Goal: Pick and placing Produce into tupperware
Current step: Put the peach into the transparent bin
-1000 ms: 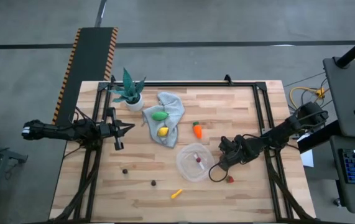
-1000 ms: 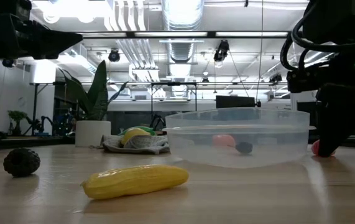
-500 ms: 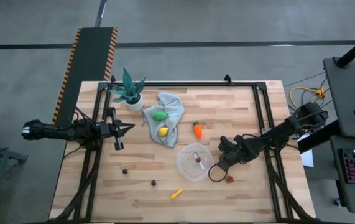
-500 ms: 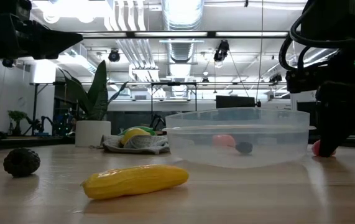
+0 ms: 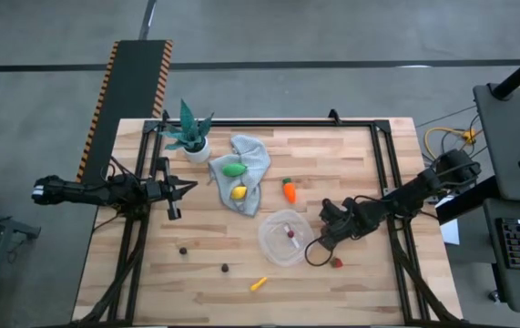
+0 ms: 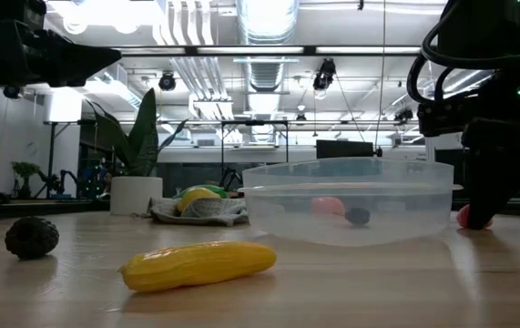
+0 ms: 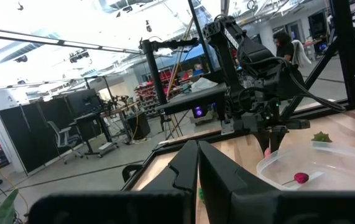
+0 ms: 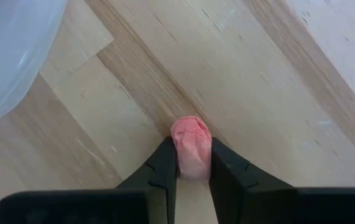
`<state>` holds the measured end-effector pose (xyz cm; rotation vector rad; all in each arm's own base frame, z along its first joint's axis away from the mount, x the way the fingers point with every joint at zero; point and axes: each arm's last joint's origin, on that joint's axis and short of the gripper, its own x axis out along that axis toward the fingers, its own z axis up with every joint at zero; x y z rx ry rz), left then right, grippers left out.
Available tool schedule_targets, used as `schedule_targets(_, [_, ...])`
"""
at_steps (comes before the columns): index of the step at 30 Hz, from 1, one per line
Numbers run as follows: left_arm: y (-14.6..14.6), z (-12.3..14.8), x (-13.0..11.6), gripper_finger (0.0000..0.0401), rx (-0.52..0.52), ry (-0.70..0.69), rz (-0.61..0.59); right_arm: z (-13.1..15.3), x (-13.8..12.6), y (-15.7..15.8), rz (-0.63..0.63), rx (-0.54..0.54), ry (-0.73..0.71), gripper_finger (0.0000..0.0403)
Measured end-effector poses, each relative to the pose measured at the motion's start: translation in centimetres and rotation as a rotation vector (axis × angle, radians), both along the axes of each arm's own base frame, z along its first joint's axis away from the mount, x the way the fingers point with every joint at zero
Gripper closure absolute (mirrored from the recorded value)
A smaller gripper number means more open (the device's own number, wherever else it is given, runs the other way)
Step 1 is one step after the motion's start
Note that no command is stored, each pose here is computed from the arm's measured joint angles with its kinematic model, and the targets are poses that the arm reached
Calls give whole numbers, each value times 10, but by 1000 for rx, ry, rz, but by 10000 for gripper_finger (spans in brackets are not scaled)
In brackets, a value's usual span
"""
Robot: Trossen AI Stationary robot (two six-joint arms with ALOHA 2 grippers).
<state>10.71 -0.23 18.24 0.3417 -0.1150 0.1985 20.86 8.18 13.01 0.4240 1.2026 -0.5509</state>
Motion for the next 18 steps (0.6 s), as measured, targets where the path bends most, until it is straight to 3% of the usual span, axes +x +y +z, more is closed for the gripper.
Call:
schedule_targets(6, [0,0,0,401,0,1,0,10,6,3,11,31,-33,345])
schedule_targets(18, [0,0,0,401,0,0,0,34,18,7,31,-12,-41,346])
